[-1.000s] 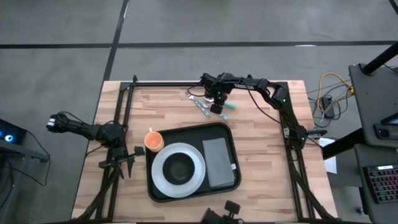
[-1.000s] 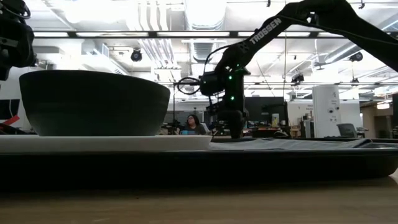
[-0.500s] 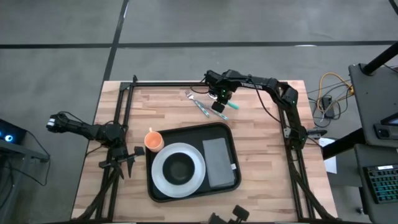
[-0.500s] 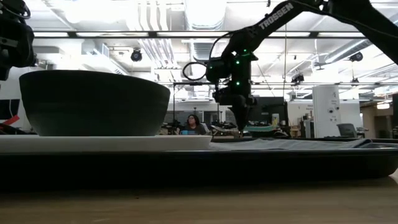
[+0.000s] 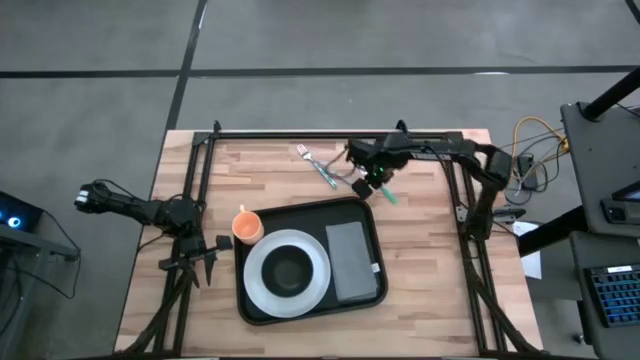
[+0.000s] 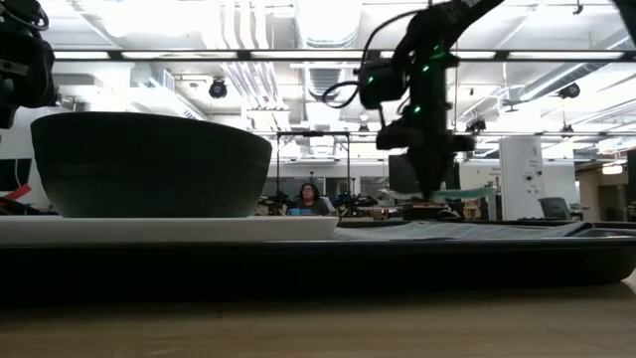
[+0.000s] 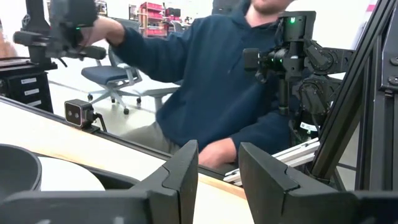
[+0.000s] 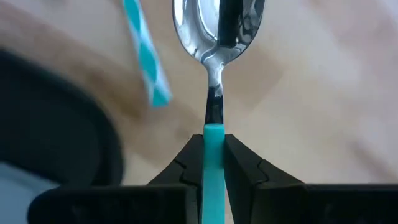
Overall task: Set up tray
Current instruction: Put the blue spoon on the gray napkin, then put the blue and white fork on the gray table napkin to the right of the blue spoon
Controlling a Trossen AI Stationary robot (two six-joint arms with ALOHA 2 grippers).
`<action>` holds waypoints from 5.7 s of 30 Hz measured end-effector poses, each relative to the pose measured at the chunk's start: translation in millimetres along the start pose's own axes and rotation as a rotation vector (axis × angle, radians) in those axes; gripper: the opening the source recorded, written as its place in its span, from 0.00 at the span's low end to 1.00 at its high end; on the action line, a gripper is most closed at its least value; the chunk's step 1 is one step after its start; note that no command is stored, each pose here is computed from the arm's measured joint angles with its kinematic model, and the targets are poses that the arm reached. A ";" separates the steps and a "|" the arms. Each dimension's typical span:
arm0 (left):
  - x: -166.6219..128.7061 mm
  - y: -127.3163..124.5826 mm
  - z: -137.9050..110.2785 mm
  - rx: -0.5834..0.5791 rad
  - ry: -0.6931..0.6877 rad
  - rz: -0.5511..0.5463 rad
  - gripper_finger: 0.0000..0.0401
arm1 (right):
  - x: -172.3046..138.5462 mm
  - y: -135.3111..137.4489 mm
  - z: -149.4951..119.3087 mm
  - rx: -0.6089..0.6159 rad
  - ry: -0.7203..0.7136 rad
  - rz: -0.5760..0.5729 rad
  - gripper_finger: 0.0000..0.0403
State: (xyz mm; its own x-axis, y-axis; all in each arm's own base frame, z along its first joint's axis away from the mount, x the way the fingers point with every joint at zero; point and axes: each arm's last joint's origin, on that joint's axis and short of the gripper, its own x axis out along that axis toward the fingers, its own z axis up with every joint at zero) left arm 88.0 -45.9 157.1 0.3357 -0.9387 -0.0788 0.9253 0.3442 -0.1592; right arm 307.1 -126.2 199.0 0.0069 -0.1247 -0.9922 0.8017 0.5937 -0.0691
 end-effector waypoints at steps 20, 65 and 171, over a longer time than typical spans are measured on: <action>0.0 -0.1 0.0 0.000 0.000 -0.001 0.24 | -18.3 116.2 -92.3 0.371 -0.013 0.069 0.07; 0.0 0.0 0.0 0.000 0.000 0.000 0.24 | -1.9 252.4 -117.6 0.474 0.083 -0.058 0.07; 0.0 0.0 -0.1 0.000 0.000 0.000 0.24 | 7.3 77.8 123.5 -0.199 -0.232 0.070 0.38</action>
State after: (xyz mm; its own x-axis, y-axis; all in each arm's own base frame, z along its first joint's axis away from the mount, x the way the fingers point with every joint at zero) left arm 88.0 -45.9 157.0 0.3356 -0.9387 -0.0790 0.9253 0.3442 -0.1592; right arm 443.3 -179.2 199.3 0.2128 -0.2425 -0.9465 0.6621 0.7482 -0.0428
